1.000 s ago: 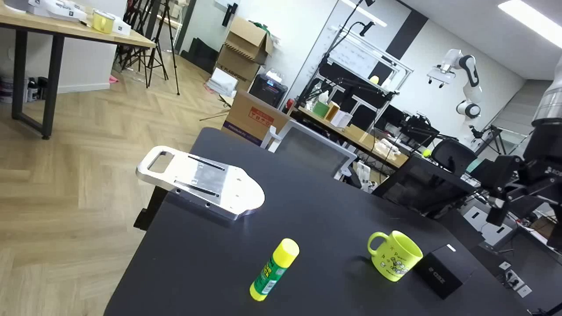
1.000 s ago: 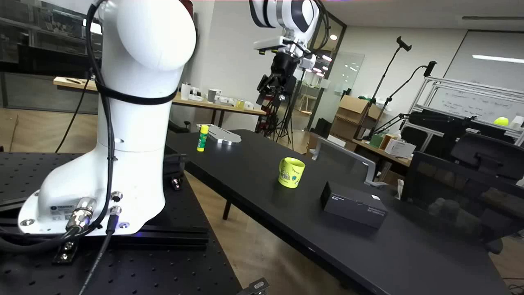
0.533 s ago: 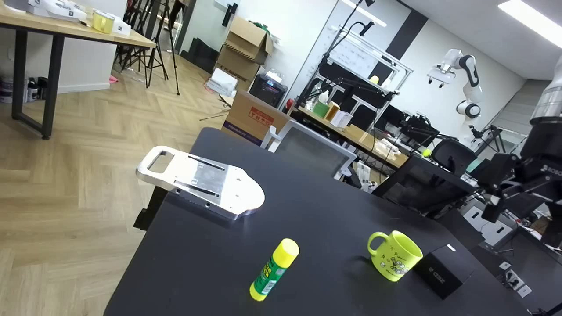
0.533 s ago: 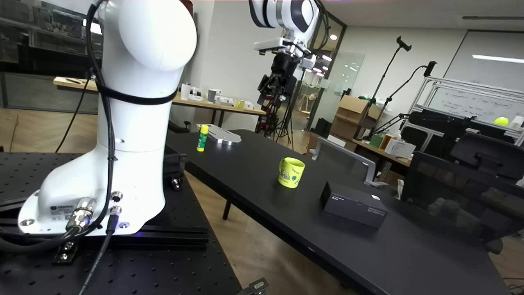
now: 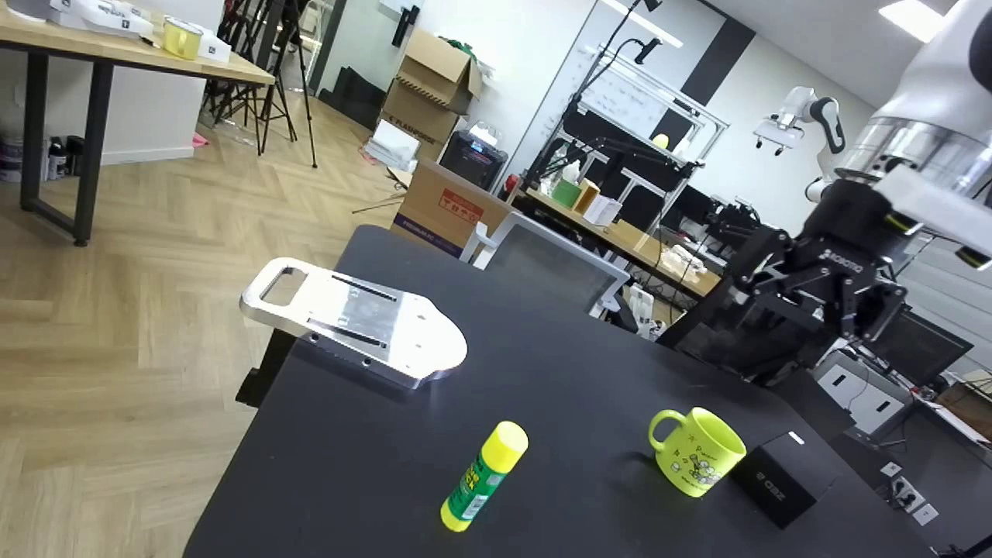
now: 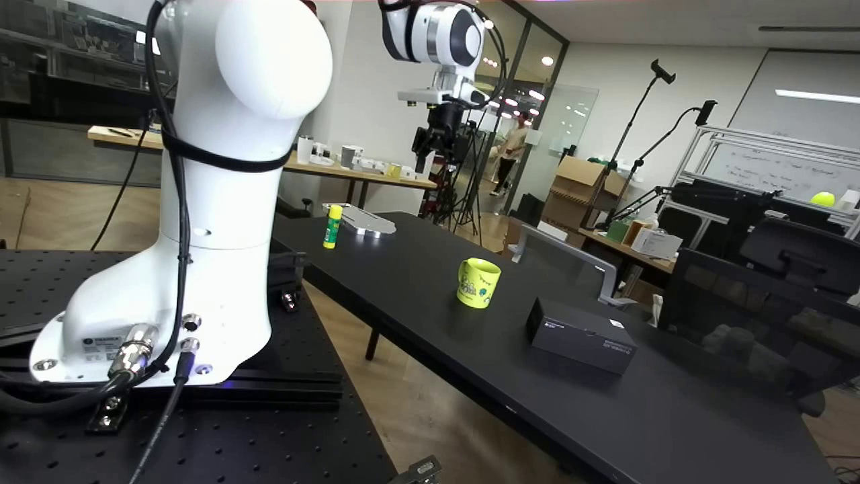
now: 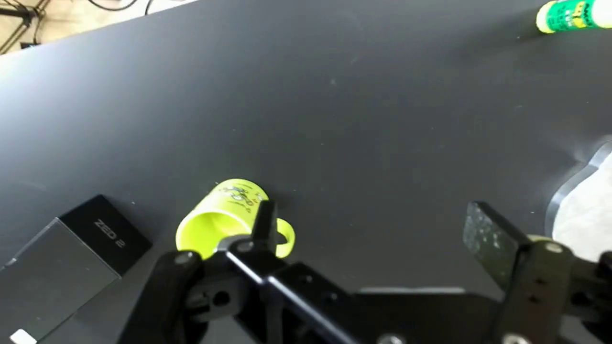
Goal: Place the stick of glue in the mug
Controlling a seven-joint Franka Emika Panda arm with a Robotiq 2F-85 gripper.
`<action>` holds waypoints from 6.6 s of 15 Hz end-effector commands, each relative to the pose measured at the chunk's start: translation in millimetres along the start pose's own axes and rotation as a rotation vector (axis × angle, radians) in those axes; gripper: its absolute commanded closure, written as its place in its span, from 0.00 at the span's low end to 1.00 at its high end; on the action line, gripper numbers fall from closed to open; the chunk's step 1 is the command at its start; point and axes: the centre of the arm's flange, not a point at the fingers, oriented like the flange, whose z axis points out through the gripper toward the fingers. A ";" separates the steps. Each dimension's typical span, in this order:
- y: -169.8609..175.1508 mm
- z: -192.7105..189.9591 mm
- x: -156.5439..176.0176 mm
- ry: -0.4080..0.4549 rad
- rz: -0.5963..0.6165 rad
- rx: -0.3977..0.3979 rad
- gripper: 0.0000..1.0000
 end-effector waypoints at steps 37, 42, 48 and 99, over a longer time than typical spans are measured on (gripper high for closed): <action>-195.2 138.8 -107.1 0.084 -0.365 -0.077 0.00; -186.9 150.5 -106.4 0.042 -0.332 -0.019 0.00; -190.3 151.7 -109.9 0.008 -0.279 0.104 0.00; 191.3 3.2 10.2 0.337 0.111 -0.069 0.90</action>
